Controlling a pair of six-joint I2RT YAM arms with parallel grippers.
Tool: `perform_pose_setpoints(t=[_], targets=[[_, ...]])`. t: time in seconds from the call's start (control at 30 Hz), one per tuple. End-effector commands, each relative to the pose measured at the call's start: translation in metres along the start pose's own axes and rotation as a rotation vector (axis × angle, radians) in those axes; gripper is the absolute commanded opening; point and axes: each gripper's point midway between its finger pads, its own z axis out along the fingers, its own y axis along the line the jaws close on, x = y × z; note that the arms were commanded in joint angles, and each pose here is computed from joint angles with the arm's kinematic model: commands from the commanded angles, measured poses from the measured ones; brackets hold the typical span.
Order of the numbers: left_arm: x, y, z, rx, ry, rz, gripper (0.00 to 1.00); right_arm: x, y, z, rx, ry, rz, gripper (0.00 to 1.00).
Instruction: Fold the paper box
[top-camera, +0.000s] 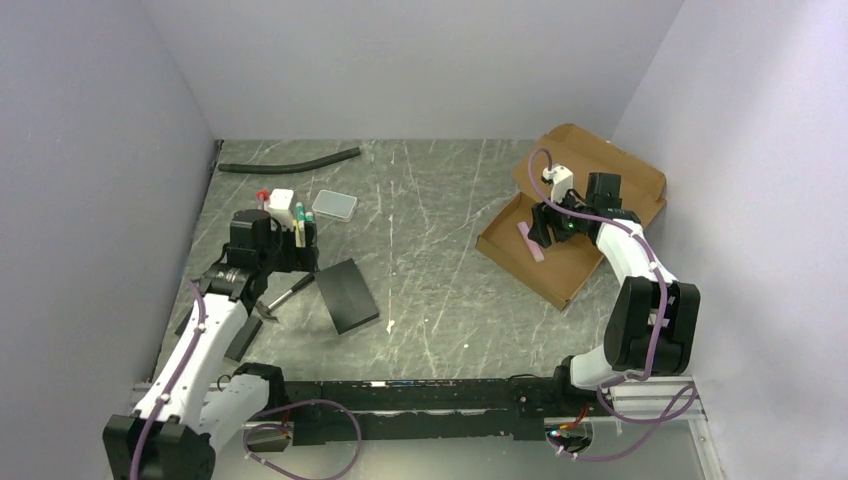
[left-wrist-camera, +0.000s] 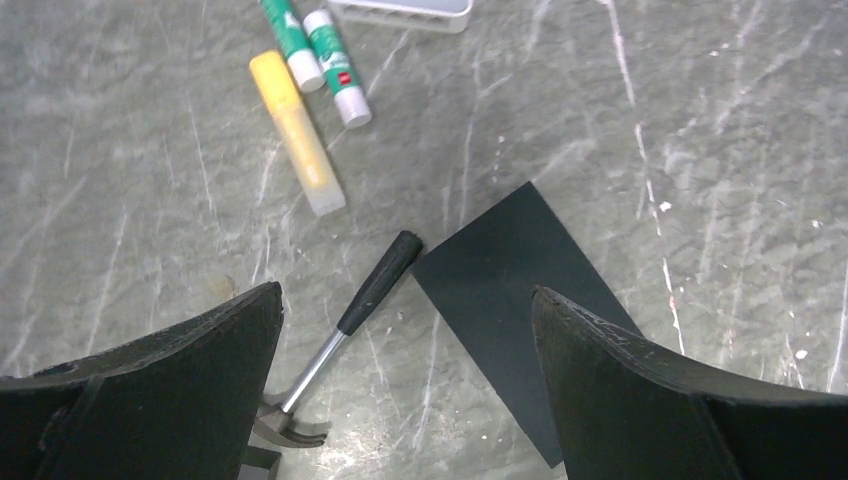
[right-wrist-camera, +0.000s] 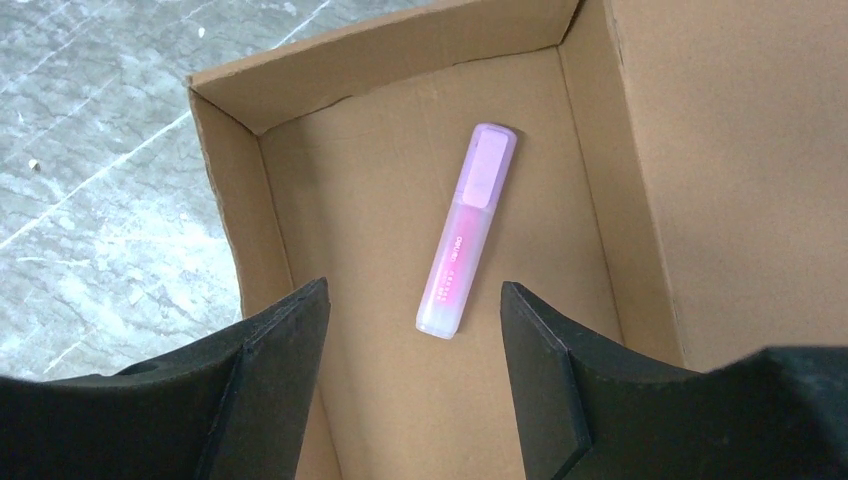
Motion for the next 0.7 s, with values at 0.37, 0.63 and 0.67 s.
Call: perform_pose_setpoints(t=[0.37, 0.63, 0.67], targets=[[-0.037, 0.068, 0.049, -0.238, 0.083, -0.503, 1.00, -0.033, 0.014, -0.010, -0.034, -0.077, -0.091, 0.69], [-0.024, 0.068, 0.078, -0.184, 0.279, -0.413, 0.99, -0.031, 0.014, -0.007, -0.039, -0.069, -0.090, 0.70], [-0.024, 0.066, 0.079, -0.161, 0.279, -0.417, 1.00, -0.030, 0.015, -0.007, -0.042, -0.068, -0.092, 0.70]])
